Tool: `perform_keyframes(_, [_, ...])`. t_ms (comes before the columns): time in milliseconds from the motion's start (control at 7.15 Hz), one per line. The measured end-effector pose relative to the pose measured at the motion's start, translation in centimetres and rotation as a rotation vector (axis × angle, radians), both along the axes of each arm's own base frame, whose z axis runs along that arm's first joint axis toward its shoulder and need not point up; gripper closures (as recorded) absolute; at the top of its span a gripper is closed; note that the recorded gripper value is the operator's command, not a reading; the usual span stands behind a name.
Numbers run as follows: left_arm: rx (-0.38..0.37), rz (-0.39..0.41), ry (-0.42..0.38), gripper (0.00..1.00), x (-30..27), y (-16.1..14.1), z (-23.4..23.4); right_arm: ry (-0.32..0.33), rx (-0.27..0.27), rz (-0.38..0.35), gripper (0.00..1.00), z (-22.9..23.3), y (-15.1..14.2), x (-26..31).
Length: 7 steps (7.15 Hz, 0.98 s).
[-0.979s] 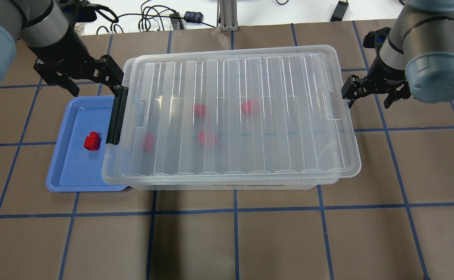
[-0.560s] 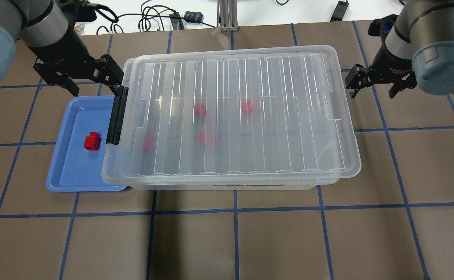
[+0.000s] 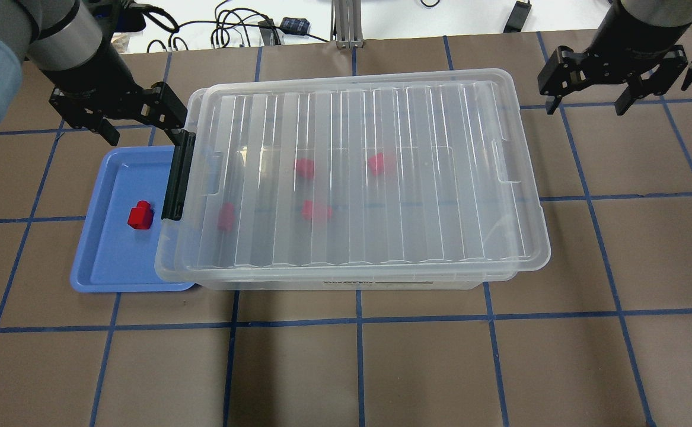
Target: Place red block in blue tray from box
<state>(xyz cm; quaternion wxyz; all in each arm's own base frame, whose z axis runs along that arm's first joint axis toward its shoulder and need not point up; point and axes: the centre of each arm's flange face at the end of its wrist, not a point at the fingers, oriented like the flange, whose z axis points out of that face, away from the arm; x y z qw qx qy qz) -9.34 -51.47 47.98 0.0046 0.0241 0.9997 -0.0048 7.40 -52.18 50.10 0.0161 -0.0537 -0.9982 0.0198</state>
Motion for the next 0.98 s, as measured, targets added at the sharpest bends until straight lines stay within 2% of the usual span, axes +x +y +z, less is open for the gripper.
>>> perform_keyframes(420, [-0.001,0.000,0.000,0.00,0.0,0.0,0.0,-0.005,-0.011,-0.054,0.00,1.2,1.4,7.2])
perform_keyframes(979, [-0.001,-0.001,0.000,0.00,-0.1,0.1,0.1,-0.007,-0.010,-0.040,0.00,0.7,1.6,8.9])
